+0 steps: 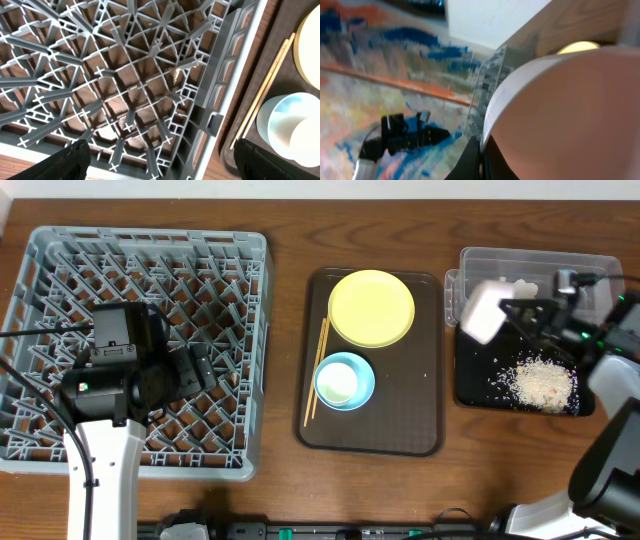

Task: Sort waste into correct bins and load items into the dishwasher
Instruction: 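Carry the emptied pink bowl with the right gripper back over the yellow plate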

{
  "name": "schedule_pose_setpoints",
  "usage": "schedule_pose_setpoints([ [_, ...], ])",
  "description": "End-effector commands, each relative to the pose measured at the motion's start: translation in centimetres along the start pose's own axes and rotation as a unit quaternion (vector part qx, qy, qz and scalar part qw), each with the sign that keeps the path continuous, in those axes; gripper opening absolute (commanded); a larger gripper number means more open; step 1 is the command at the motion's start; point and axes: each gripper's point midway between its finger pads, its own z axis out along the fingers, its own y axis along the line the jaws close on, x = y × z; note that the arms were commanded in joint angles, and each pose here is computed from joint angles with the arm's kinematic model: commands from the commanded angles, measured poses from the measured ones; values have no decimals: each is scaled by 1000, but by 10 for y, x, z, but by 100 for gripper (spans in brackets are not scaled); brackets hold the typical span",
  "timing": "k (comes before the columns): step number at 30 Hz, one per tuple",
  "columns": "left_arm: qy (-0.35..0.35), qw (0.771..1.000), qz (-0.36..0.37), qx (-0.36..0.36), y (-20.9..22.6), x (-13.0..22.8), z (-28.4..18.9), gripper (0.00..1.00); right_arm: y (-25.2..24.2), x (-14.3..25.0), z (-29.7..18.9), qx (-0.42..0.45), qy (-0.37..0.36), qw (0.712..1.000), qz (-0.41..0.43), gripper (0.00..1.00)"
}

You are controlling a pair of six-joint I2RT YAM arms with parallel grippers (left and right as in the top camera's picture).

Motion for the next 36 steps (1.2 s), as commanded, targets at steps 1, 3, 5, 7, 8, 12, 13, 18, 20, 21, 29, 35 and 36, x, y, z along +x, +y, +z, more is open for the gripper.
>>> schedule_pose_setpoints([
  [1,-11,1000,-4,-1,0,-6,-5,93,12,9,30,-18,45,999,14,1],
  [3,-11,1000,-4,-1,0,-6,-5,93,23,10,46,-25,61,998,-21,1],
  [5,-11,1000,-4,-1,0,-6,-5,93,36,12,64,-34,75,994,-67,1],
  [7,-11,1000,-4,-1,0,-6,-5,93,47,18,81,-45,87,989,-109,1],
  [8,-11,1000,-4,-1,0,-6,-5,93,52,21,89,-50,92,986,-127,1],
  [12,-11,1000,-4,-1,0,-6,-5,93,59,26,121,-50,78,984,-155,1],
  [13,-11,1000,-4,-1,0,-6,-5,93,59,24,128,-45,66,984,-157,1],
  [18,-11,1000,-4,-1,0,-6,-5,93,52,-3,150,3,-32,985,-169,1],
  [20,-11,1000,-4,-1,0,-6,-5,93,49,-13,154,20,-66,982,-175,1],
  [21,-11,1000,-4,-1,0,-6,-5,93,48,-16,156,25,-76,980,-183,1],
  [29,-11,1000,-4,-1,0,-6,-5,93,52,-19,169,46,-66,965,-248,1],
  [35,-11,1000,-4,-1,0,-6,-5,93,70,-31,179,58,-51,956,-284,1],
  [36,-11,1000,-4,-1,0,-6,-5,93,74,-34,181,60,-48,954,-289,1],
])
